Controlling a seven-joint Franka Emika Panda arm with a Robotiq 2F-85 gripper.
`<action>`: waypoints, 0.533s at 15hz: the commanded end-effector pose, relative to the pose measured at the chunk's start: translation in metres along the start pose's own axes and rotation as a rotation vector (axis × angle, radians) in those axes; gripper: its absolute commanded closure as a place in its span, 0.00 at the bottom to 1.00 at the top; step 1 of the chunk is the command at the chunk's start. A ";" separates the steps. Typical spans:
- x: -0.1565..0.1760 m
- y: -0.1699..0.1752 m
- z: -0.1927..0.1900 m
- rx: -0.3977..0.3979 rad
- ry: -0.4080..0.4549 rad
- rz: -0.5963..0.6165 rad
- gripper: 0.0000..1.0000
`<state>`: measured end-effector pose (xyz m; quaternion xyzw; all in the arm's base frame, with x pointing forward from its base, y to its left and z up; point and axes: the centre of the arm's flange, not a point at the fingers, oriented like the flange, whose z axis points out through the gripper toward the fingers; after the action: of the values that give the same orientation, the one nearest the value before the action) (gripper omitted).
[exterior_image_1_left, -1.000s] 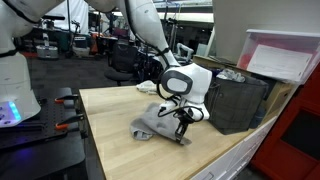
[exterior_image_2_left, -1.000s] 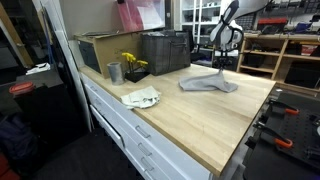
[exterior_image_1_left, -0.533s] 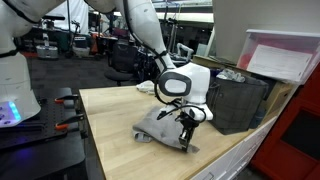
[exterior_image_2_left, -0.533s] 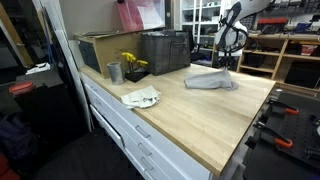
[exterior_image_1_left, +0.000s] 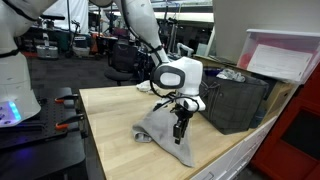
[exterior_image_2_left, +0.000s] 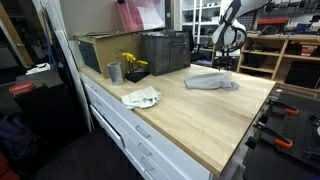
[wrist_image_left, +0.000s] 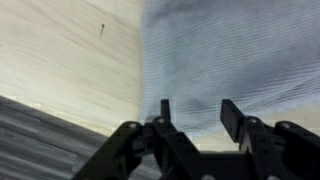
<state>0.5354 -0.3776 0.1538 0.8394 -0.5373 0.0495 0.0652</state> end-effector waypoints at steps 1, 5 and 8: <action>-0.054 0.006 -0.043 0.081 -0.090 -0.026 0.11; -0.099 -0.013 -0.053 0.112 -0.142 -0.111 0.00; -0.121 -0.032 -0.044 0.098 -0.170 -0.161 0.00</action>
<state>0.5211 -0.2720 0.1775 0.8727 -0.4878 0.0154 -0.0114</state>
